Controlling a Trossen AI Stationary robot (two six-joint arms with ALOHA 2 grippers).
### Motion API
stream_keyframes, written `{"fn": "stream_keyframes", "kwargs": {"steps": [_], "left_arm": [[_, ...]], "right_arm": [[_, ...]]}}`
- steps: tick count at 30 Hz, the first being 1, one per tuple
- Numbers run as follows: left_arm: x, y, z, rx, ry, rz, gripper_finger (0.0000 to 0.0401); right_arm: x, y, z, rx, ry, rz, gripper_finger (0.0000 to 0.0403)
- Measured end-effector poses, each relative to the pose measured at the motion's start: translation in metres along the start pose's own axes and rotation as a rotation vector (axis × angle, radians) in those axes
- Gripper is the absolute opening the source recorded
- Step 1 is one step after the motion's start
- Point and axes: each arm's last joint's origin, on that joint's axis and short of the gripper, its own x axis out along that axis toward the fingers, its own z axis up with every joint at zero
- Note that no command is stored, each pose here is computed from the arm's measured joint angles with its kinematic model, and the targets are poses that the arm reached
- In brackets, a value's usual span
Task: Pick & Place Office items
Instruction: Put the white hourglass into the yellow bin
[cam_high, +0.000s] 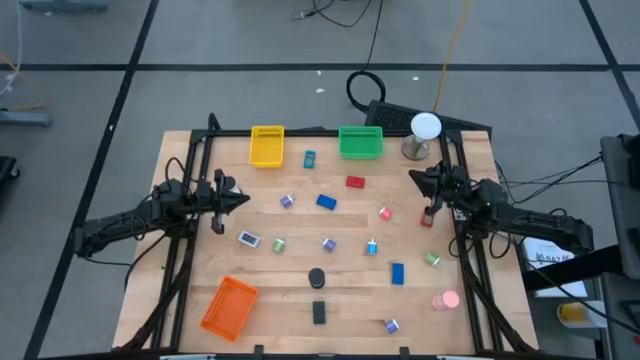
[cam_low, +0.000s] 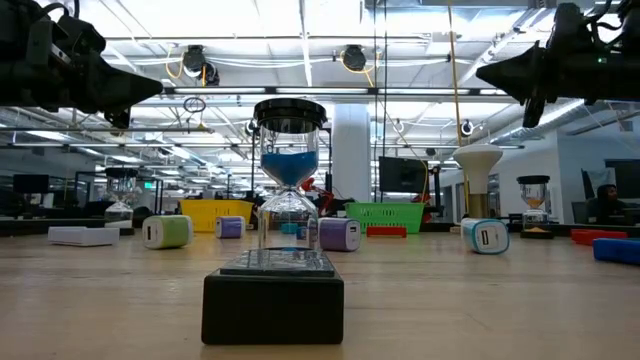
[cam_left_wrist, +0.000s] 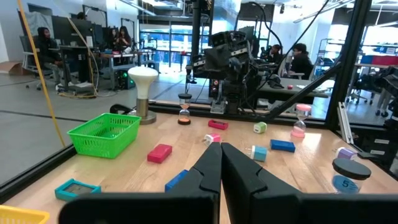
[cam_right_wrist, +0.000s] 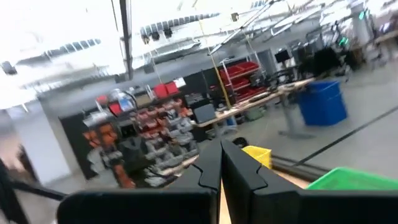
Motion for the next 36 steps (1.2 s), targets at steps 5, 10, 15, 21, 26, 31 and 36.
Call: {"fn": "stream_keyframes", "kwargs": {"steps": [5,10,15,21,26,31,36], "left_arm": [[0.000,0.000,0.000,0.000,0.000,0.000,0.0005],[0.000,0.000,0.000,0.000,0.000,0.000,0.0005],[0.000,0.000,0.000,0.000,0.000,0.000,0.0005],[0.000,0.000,0.004,0.048,-0.043,0.000,0.0005],[-0.001,-0.001,0.011,0.010,-0.113,-0.006,0.0005],[-0.001,-0.001,0.013,-0.030,-0.134,-0.010,0.0005],[-0.001,-0.001,0.017,0.027,-0.171,-0.009,0.0005]], "right_arm": [[0.002,0.004,0.009,0.141,-0.092,0.042,0.0000],[0.005,0.002,0.005,0.250,-0.060,0.029,0.0000],[0.008,0.004,0.008,0.318,-0.100,0.056,0.0000],[0.010,0.008,0.018,0.258,-0.219,0.114,0.0000],[0.013,0.011,0.025,0.206,-0.316,0.152,0.0000],[0.020,0.013,0.024,0.144,-0.327,0.179,0.0000],[0.039,0.014,0.015,0.056,-0.198,0.193,0.0000]]}}
